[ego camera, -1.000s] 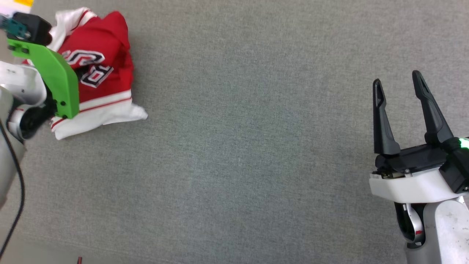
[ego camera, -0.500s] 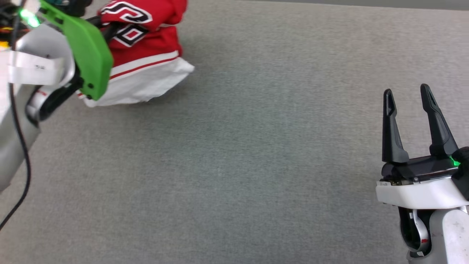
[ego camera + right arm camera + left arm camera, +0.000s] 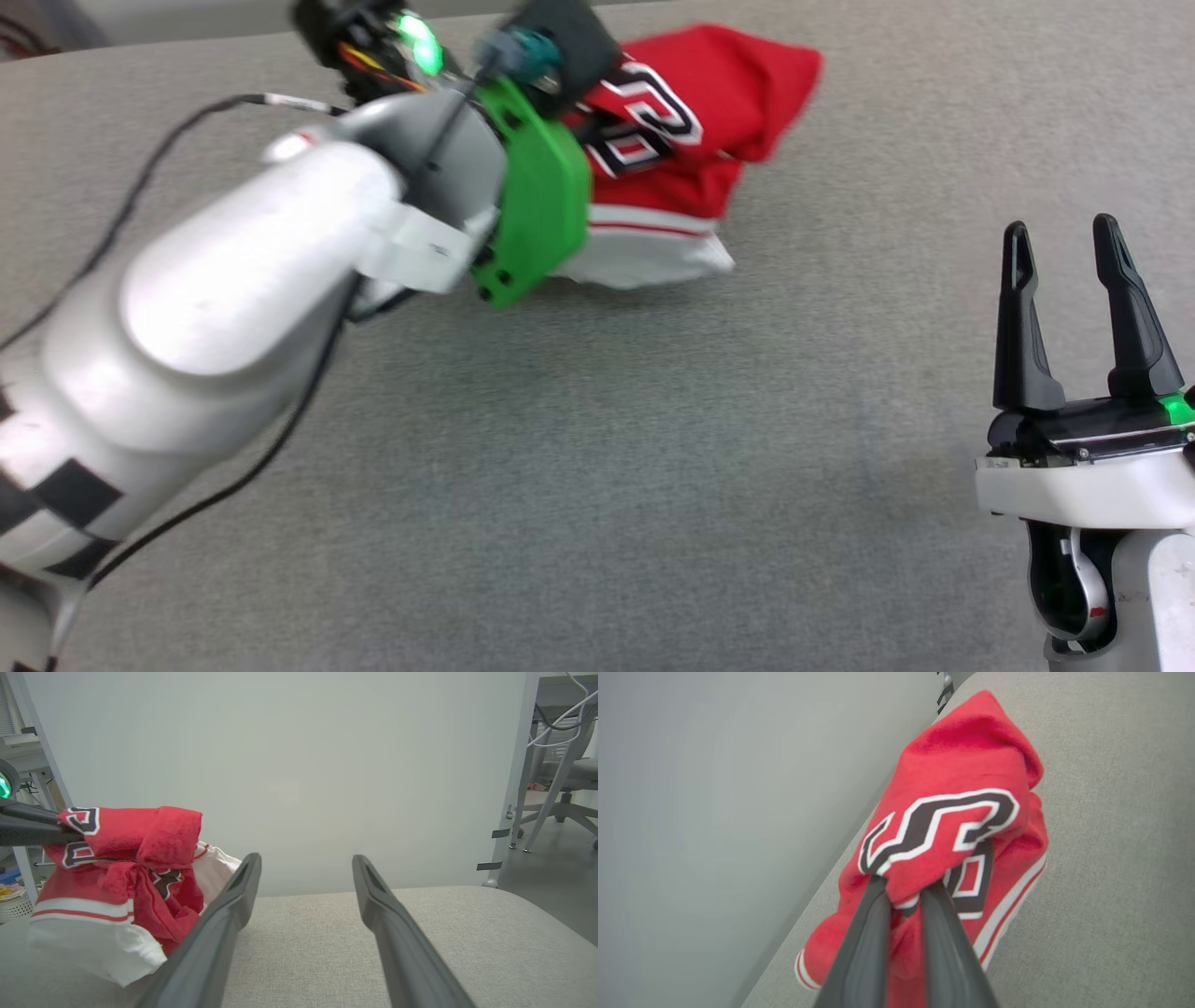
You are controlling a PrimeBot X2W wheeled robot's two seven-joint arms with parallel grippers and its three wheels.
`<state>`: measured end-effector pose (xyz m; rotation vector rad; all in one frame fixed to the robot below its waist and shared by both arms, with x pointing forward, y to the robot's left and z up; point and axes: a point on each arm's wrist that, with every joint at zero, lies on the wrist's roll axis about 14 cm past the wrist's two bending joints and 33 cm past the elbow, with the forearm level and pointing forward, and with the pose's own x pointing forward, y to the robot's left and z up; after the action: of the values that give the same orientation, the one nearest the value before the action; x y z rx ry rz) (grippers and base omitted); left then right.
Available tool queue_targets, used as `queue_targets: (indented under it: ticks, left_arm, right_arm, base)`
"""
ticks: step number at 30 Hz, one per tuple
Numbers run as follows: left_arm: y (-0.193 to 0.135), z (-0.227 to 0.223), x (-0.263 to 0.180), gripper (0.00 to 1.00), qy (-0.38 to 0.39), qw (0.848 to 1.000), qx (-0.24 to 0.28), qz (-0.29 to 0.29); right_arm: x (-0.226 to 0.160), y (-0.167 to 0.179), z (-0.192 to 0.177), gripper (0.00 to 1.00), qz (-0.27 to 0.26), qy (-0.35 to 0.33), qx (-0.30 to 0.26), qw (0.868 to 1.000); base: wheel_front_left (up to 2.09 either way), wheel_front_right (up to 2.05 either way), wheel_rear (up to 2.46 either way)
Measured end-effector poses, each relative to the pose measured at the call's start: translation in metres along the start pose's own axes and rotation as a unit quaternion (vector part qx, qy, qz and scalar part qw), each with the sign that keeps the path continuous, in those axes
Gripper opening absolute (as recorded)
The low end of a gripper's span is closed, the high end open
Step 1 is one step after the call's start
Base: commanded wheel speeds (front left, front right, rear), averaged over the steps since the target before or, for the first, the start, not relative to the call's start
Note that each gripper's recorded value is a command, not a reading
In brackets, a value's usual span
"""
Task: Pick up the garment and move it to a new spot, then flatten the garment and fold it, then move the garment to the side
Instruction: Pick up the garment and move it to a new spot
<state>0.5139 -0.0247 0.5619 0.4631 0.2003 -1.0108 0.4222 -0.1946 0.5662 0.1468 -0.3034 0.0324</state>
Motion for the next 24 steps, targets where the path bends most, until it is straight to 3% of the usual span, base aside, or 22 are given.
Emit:
queue_targets:
  ticks: [9,15,19,23,24]
  left_arm:
    - [-0.1,-0.011,0.064,0.0,0.002,0.99,-0.018,-0.141]
    - [-0.184,-0.081,0.059,0.0,0.096,0.969,-0.049,-0.221]
    - [-0.206,-0.108,0.047,0.0,0.137,0.96,-0.066,-0.237]
    - [-0.204,-0.106,0.045,0.0,0.123,0.963,-0.074,-0.227]
    - [-0.202,-0.105,0.045,0.18,0.114,0.965,-0.076,-0.223]
  right_arm:
    - [-0.015,-0.033,0.002,1.0,-0.048,0.01,-0.017,0.999]
    - [-0.017,-0.042,-0.005,1.0,-0.061,0.022,-0.022,0.998]
    - [-0.015,-0.04,-0.007,1.0,-0.058,0.023,-0.02,0.998]
    - [-0.013,-0.036,-0.007,1.0,-0.051,0.02,-0.017,0.998]
    - [-0.012,-0.034,-0.007,1.0,-0.049,0.019,-0.017,0.998]
  base:
    - [0.0,0.0,0.0]
    - [0.0,0.0,0.0]
    - [0.0,0.0,0.0]
    - [0.0,0.0,0.0]
    - [0.0,0.0,0.0]
